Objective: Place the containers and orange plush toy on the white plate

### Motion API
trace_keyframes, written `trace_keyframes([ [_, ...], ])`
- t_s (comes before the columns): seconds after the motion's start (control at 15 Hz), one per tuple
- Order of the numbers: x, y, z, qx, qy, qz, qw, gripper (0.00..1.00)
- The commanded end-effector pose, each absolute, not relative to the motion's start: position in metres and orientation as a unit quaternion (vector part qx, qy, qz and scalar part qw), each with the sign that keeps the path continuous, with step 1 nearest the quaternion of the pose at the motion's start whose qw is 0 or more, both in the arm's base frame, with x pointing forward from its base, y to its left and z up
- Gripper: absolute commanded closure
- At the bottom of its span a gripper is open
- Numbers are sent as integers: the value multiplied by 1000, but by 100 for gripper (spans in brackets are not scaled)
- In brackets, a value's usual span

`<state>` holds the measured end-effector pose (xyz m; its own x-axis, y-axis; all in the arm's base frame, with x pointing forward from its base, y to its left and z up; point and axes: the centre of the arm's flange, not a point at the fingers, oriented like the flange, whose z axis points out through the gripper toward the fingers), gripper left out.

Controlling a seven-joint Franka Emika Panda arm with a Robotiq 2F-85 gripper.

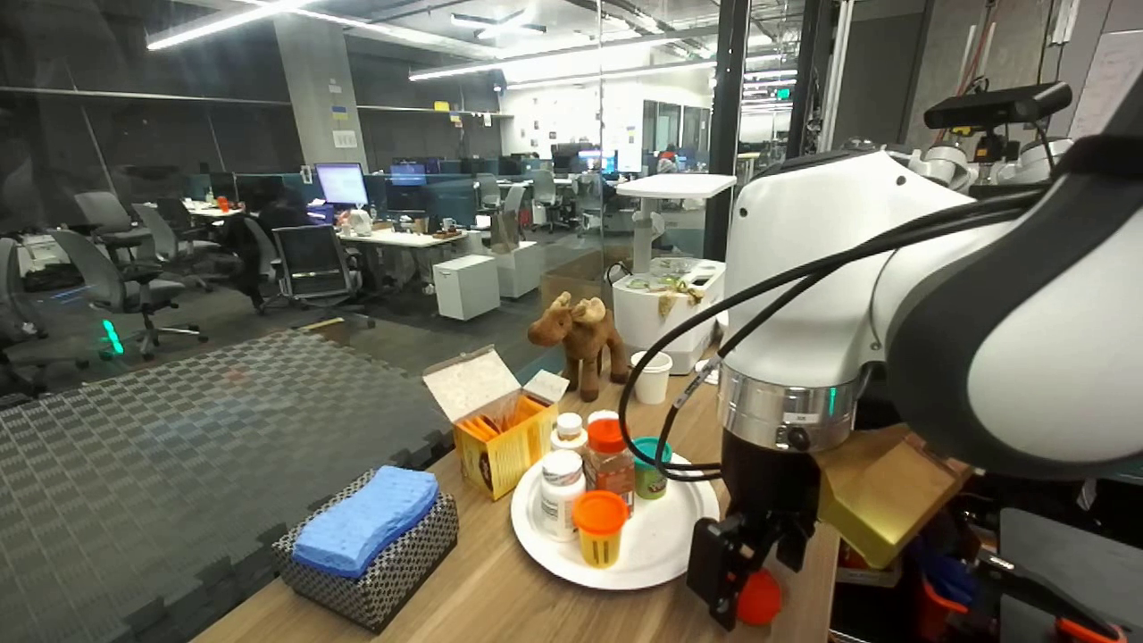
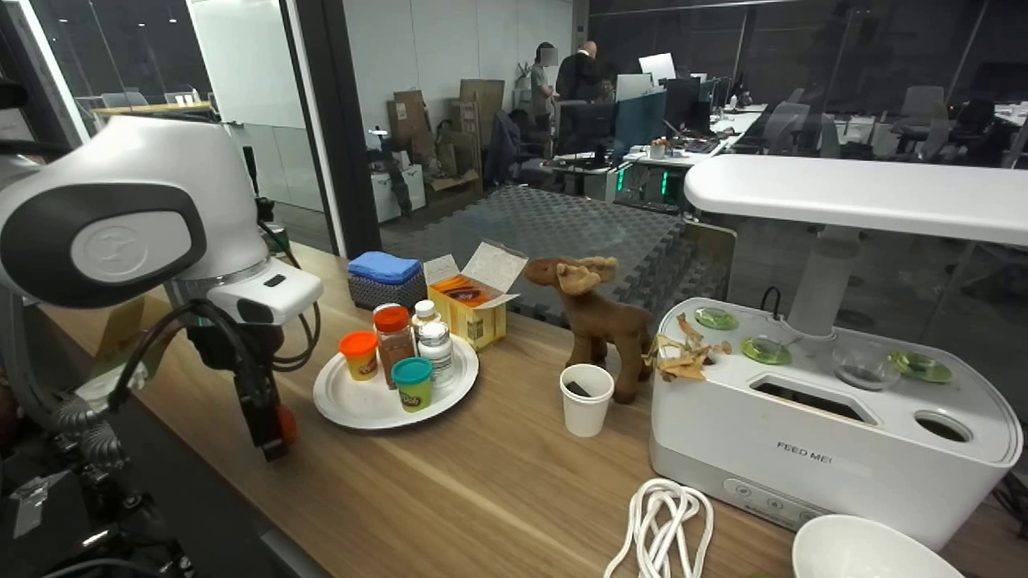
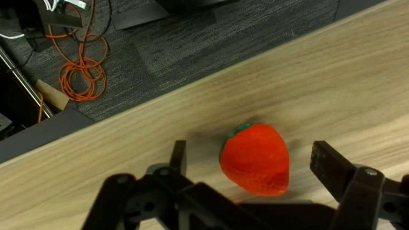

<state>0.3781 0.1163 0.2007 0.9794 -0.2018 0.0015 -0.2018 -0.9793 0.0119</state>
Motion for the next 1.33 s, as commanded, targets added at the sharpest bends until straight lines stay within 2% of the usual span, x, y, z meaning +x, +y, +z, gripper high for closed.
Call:
trace_keyframes([
  [0.0,389,115,202,995,-99,18,5,14],
  [0.07,389,115,202,995,-100,17,4,27],
  [0.47,387,112,206,995,-97,9,3,73],
  [0.53,388,112,208,995,-98,11,3,76],
  [1.0,412,108,244,989,-139,-24,38,76],
  [1.27,440,117,254,986,-163,-9,27,76],
])
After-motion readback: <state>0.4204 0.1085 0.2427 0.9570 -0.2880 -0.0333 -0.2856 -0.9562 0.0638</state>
